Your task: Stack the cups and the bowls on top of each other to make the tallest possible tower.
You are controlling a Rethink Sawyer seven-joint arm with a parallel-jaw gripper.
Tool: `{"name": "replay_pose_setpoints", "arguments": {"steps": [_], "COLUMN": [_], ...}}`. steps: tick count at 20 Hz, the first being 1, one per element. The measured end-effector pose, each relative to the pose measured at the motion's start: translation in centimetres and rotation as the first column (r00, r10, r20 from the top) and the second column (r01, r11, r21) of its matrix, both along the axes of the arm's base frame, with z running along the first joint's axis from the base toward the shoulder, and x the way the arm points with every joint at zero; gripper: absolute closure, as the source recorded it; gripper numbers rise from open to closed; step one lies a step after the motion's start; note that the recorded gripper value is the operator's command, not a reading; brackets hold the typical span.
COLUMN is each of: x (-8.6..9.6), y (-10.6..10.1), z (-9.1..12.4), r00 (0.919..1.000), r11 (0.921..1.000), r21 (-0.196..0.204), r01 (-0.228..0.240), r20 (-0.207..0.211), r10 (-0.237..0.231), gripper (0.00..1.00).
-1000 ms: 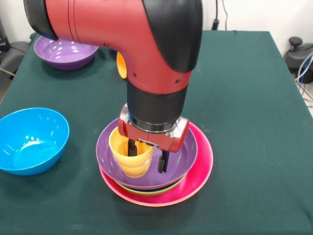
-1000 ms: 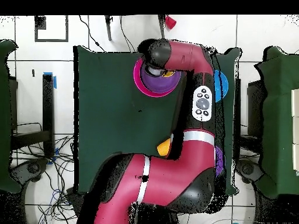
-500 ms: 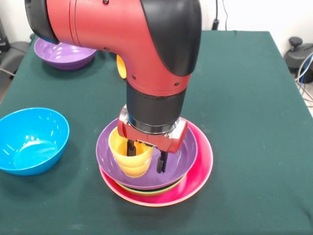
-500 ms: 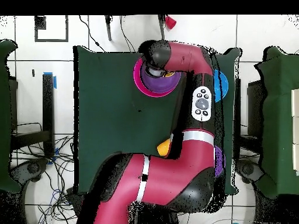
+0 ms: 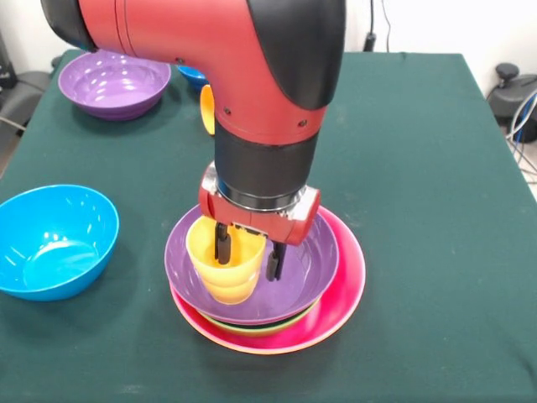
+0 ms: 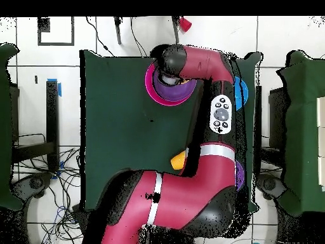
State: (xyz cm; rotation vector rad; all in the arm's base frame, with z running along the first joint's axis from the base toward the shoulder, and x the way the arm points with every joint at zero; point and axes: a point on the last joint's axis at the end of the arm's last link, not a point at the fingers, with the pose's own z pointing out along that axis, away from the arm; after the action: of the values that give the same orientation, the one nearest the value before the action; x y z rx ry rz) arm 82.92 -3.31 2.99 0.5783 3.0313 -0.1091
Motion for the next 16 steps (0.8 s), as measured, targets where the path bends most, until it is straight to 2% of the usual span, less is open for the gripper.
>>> {"name": "replay_pose_setpoints", "arguments": {"steps": [8, 16], "x": [0.6, 0.4], "y": [-0.2, 0.1], "z": [2.5, 5.8], "r00": [0.9997, 0.9997], "r11": [1.0, 1.0], "r21": [-0.004, 0.003], "r01": [0.002, 0.007], "r20": [0.026, 0.024], "r10": [-0.002, -0.007], "gripper": [0.0, 0.0]}}
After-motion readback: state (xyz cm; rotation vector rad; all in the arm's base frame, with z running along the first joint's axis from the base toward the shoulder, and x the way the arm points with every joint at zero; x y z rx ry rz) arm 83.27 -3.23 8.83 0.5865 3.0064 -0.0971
